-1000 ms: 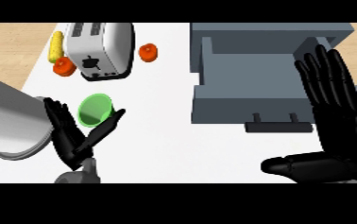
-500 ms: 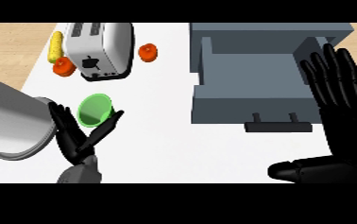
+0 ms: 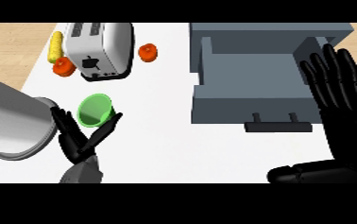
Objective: Pick up the cup, place it into the drawer and close the drawer
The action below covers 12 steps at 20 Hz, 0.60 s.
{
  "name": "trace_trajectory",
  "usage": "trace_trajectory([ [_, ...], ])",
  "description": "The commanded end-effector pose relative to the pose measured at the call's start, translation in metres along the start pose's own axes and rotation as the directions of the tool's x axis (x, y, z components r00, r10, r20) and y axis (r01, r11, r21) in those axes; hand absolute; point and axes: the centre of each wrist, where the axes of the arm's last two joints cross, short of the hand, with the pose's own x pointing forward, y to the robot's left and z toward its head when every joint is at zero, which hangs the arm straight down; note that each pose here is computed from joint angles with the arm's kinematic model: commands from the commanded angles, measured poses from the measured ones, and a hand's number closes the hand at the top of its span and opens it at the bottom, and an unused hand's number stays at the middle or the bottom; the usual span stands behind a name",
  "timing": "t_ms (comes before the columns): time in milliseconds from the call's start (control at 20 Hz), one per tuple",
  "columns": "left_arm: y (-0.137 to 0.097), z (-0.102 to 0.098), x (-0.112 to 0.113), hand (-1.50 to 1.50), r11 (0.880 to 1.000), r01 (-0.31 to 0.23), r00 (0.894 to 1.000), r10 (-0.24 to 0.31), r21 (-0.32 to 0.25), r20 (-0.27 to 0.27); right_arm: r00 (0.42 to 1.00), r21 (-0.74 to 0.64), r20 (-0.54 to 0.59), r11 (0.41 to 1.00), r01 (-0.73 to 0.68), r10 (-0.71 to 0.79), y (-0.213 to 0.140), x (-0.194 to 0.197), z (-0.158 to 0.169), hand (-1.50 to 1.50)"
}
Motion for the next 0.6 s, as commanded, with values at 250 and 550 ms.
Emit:
trace_trajectory([
  [250,0.021,0.004,-0.038,-1.5,1.0,0.0,1.0,0.0,-0.027,-0.004,1.0,-0.006,0.004,1.0,0.009,-0.009,0.007,-0.017,0.008,-1.5],
  [550,0.005,-0.004,-0.036,-1.5,0.999,-0.032,0.999,0.033,-0.039,0.028,1.0,0.013,0.011,1.0,-0.003,0.002,0.002,0.004,0.007,-1.5],
])
